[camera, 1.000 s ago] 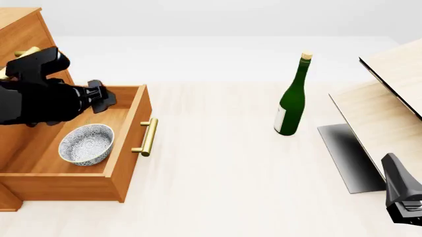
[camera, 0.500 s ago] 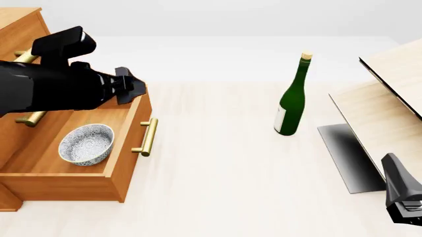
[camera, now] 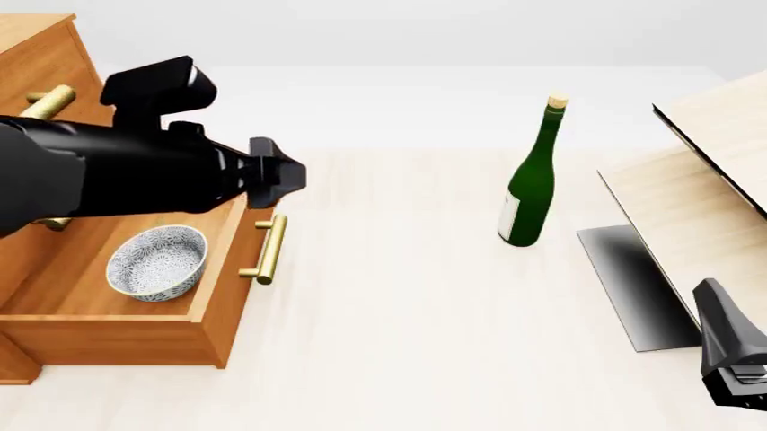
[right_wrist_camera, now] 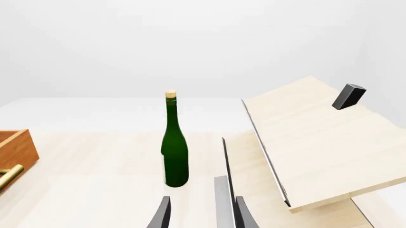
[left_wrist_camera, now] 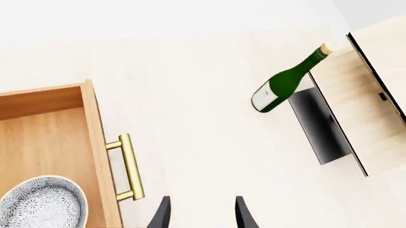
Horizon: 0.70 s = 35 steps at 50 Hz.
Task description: Put the bowl in the bottom drawer of the cabinet and close it.
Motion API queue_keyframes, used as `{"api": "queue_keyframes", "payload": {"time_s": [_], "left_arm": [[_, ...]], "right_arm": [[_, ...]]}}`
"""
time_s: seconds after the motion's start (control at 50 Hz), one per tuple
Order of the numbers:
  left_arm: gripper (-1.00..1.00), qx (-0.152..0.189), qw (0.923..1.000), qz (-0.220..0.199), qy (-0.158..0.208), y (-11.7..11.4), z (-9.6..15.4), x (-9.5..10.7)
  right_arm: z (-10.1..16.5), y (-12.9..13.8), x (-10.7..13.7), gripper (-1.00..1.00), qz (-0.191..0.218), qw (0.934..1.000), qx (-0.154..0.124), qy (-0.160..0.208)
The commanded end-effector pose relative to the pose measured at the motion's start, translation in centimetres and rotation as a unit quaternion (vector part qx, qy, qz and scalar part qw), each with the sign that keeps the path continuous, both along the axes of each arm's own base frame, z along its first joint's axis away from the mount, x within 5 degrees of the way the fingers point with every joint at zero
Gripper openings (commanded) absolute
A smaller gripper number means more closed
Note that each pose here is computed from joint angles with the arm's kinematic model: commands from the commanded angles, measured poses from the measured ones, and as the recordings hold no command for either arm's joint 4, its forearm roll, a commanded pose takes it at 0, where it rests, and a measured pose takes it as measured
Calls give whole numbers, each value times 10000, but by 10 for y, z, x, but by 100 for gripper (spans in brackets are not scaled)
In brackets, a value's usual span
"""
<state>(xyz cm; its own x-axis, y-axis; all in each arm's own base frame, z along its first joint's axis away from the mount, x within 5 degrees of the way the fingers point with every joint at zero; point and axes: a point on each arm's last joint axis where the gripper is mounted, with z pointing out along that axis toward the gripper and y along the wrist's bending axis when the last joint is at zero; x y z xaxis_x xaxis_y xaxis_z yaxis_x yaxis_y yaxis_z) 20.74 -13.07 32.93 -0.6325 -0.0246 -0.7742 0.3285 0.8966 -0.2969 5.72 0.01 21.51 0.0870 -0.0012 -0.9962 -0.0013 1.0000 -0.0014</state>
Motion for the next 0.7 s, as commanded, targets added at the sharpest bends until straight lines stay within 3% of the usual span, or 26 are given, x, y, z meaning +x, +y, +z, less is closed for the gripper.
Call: {"api": "queue_keyframes", "payload": {"time_s": [0.02, 0.04, 0.06, 0.08, 0.2, 0.48, 0.7], "left_arm": [[100, -22, 9998, 8, 208, -1, -16, -6], [100, -22, 9998, 8, 208, -1, -16, -6], [100, -730, 9922, -77, -1012, 40, 36, -70], [100, 96, 9995, -91, 299, -6, -20, -4], [100, 47, 9996, -66, 269, -6, -5, -3], [100, -47, 9989, -193, 416, -20, 4, -5], [100, -326, 9959, -138, 834, -35, -23, -12]], "right_arm": [[0, 0, 0, 100, -1, 10000, 0, 1], [0, 0, 0, 100, -1, 10000, 0, 1], [0, 0, 0, 100, -1, 10000, 0, 1], [0, 0, 0, 100, -1, 10000, 0, 1], [0, 0, 0, 100, -1, 10000, 0, 1], [0, 0, 0, 100, -1, 10000, 0, 1], [0, 0, 0, 100, -1, 10000, 0, 1]]}}
